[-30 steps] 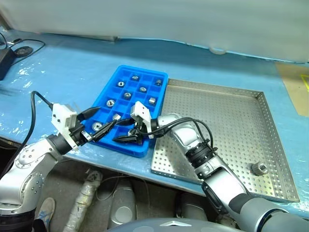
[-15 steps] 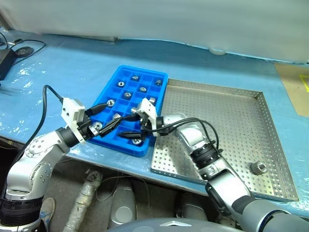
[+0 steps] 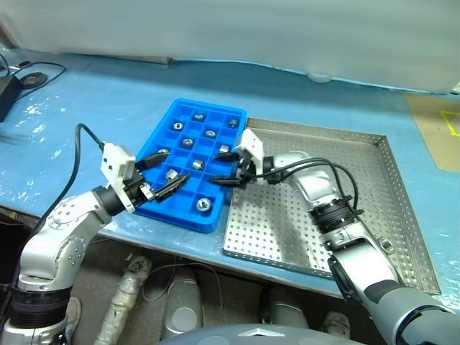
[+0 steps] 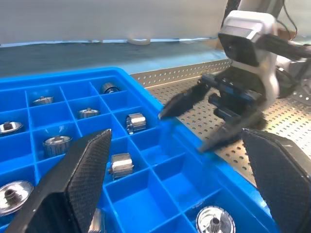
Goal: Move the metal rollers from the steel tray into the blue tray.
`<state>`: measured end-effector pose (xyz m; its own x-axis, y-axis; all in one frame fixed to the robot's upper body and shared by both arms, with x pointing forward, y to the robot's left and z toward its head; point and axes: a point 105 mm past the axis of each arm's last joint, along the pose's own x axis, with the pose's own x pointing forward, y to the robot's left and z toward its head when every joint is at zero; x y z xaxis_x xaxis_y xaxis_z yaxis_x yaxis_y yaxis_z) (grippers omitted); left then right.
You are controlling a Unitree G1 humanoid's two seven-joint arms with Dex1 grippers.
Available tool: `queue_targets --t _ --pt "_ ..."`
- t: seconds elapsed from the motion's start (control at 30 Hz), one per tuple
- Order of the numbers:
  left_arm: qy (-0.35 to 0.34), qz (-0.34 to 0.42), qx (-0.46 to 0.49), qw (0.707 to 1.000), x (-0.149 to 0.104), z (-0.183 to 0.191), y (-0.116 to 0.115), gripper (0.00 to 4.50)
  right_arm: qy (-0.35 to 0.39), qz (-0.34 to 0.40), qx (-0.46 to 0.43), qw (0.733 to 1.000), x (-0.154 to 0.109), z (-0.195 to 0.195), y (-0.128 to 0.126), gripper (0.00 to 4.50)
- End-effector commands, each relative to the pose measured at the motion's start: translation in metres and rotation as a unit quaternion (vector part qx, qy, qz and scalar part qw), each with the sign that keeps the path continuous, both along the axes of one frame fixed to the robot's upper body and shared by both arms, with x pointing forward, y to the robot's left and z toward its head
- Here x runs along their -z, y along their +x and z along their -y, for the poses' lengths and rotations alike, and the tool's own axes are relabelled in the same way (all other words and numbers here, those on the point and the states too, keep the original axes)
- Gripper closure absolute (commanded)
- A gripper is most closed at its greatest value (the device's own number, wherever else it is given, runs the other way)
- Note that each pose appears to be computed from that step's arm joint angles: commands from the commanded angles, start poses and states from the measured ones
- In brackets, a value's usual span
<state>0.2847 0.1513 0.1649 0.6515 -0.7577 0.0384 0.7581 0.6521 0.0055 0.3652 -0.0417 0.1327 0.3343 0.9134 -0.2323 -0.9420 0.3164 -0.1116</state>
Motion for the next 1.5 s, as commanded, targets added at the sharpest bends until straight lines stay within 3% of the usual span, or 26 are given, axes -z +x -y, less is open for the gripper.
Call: queue_targets --t 0.03,0.17,0.37,0.53,0.7,1.1,1.5 --pt "-0.008 0.006 0.050 0.999 0.002 0.025 0.003 0.00 0.012 0.042 0.071 0.997 -0.016 0.037 0.014 0.72" --pt "-0.024 0.004 0.105 0.994 0.003 0.053 0.016 0.00 0.010 0.051 0.139 0.989 -0.020 0.080 0.011 0.72" --pt "-0.025 0.006 0.193 0.981 0.006 0.095 0.032 0.00 -0.004 0.047 0.235 0.971 -0.017 0.138 -0.016 0.72" --pt "-0.023 0.007 0.253 0.967 0.010 0.120 0.038 0.00 -0.035 0.029 0.314 0.948 -0.006 0.177 -0.045 0.72" --pt "-0.031 0.007 0.286 0.958 0.013 0.135 0.039 0.00 -0.097 -0.027 0.372 0.923 0.021 0.212 -0.076 0.72" --pt "-0.040 0.013 0.321 0.946 0.013 0.155 0.042 0.00 -0.146 -0.095 0.410 0.895 0.045 0.236 -0.120 0.72" --pt "-0.038 0.014 0.327 0.944 0.016 0.160 0.041 0.00 -0.135 -0.107 0.420 0.891 0.051 0.239 -0.121 0.72"
